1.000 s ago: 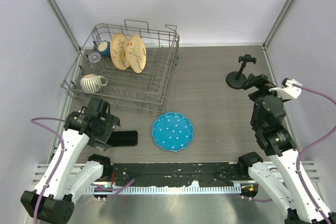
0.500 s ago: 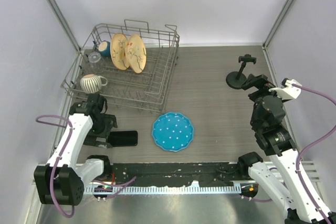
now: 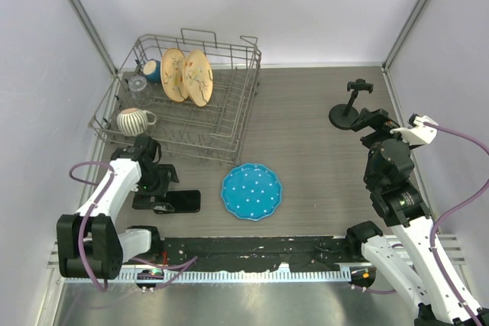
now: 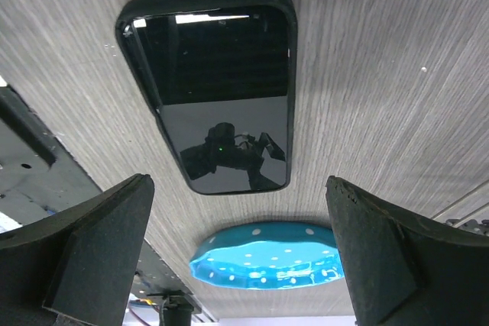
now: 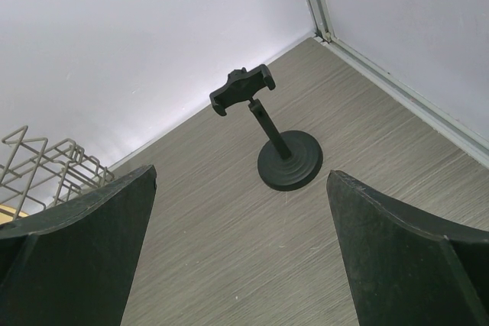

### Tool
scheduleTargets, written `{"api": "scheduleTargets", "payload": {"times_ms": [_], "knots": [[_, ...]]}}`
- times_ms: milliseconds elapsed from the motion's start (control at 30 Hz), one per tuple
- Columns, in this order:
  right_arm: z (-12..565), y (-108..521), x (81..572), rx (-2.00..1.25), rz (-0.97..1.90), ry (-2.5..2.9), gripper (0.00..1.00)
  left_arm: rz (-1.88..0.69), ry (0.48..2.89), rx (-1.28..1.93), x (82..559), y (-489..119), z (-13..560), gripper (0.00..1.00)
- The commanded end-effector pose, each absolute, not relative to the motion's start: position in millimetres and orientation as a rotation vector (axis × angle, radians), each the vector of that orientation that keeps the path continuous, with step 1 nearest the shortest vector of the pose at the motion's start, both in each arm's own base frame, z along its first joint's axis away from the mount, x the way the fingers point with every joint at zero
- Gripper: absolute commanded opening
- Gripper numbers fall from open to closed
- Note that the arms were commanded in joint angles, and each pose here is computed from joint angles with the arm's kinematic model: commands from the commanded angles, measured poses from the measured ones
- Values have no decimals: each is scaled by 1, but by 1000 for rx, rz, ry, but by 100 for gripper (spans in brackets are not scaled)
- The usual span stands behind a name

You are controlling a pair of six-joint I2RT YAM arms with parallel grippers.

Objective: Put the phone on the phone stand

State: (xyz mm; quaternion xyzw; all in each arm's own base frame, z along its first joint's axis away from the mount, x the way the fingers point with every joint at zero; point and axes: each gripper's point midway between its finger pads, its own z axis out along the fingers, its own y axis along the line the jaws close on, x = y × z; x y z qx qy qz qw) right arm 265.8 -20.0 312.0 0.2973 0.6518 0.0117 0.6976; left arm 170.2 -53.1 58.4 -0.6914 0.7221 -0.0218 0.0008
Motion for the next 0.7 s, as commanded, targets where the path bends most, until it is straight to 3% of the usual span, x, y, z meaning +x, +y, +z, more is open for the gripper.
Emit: {"api": "scheduleTargets", "payload": {"times_ms": [0, 667], "knots": [[325, -21, 265, 681, 57, 1397, 99, -143, 2207, -2239, 184, -59, 53, 100], [325, -19, 265, 673, 61, 1400, 99, -39, 2237, -2343, 162, -62, 18, 100]]}}
